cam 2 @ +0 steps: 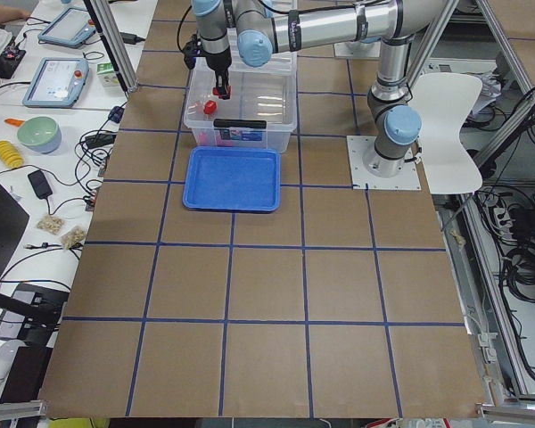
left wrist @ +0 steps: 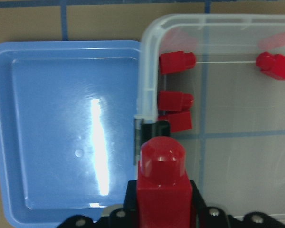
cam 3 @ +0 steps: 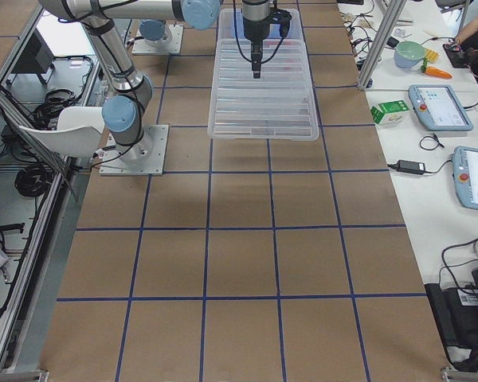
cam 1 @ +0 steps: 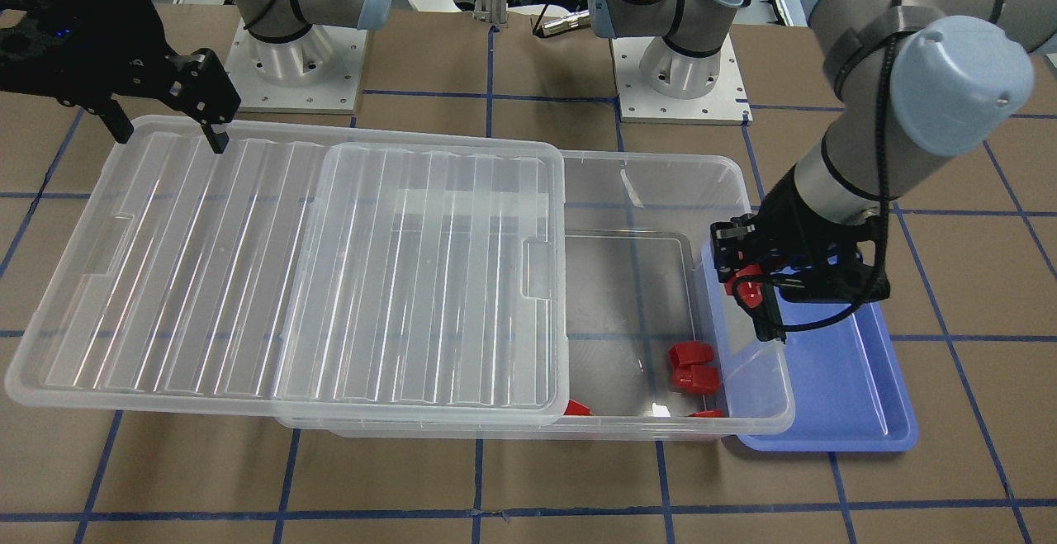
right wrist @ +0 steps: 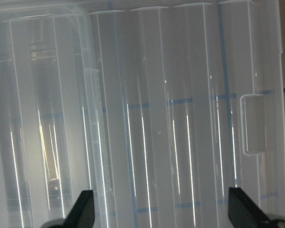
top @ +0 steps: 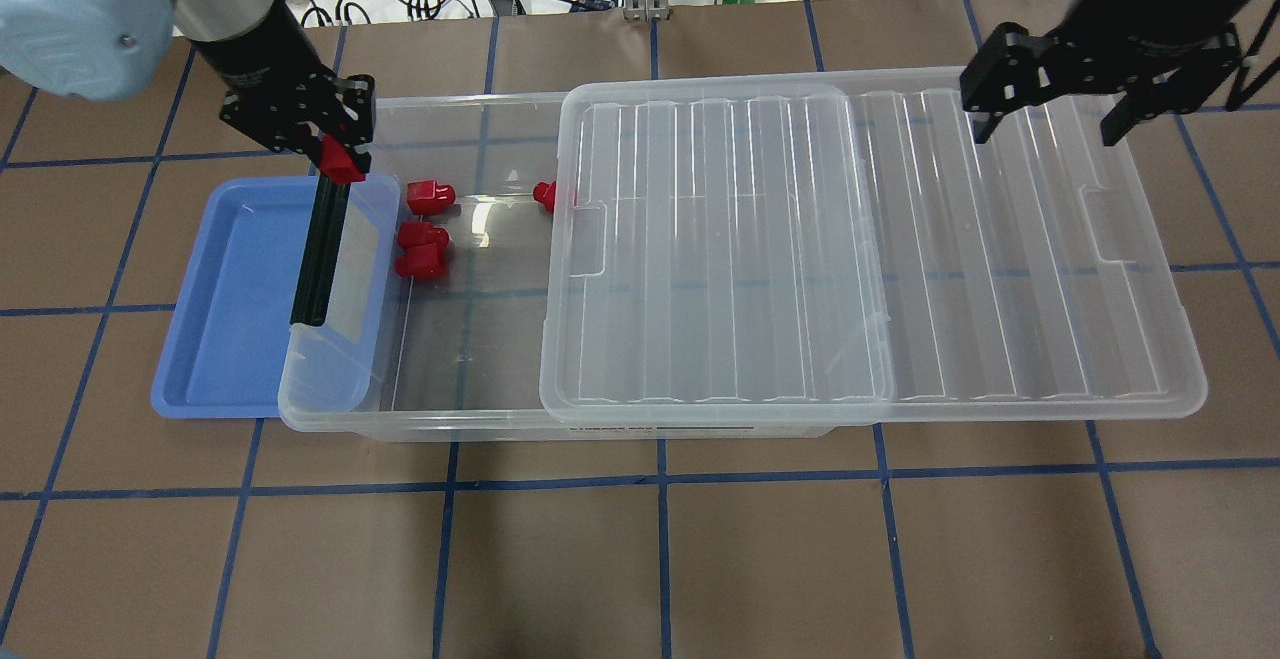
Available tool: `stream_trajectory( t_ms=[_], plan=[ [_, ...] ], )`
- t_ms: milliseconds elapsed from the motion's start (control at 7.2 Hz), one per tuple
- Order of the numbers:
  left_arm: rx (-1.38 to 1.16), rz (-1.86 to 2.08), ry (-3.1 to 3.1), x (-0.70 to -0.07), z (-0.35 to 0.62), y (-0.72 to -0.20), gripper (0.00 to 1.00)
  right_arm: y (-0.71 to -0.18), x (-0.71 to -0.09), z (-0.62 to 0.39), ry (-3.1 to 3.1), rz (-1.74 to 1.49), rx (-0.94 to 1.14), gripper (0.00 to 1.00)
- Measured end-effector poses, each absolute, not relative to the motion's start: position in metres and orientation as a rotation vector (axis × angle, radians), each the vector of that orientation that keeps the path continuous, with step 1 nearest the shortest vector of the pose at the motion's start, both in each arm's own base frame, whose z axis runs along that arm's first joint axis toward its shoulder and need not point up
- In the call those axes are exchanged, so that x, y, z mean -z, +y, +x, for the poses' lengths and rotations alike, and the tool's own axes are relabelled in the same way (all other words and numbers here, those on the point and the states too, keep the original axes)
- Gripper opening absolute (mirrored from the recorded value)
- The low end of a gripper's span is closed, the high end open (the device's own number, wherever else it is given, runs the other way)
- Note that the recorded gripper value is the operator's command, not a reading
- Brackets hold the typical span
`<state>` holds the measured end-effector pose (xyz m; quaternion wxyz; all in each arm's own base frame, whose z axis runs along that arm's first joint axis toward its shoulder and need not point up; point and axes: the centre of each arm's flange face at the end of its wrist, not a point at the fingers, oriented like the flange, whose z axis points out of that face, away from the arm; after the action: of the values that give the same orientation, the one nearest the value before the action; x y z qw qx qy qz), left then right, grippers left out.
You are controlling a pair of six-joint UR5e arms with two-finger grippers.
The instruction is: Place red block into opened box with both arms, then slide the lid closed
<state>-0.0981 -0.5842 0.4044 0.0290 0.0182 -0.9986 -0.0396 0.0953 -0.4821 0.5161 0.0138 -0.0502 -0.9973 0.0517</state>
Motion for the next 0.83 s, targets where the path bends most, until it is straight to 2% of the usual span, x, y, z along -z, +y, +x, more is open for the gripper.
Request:
stream_trajectory(
  t_ms=[278, 833],
  plan=[
    [0.188, 0.055, -3.082, -0.365, -0.135, -0.572, 0.0, -0.485, -0.511, 0.108, -3.107, -0.153, -0.158, 1.0],
    [0.205, 0.032, -3.082, -0.29, -0.144, -0.561, 0.0, -0.486, -0.51, 0.11, -3.112, -0.144, -0.155, 1.0]
  ],
)
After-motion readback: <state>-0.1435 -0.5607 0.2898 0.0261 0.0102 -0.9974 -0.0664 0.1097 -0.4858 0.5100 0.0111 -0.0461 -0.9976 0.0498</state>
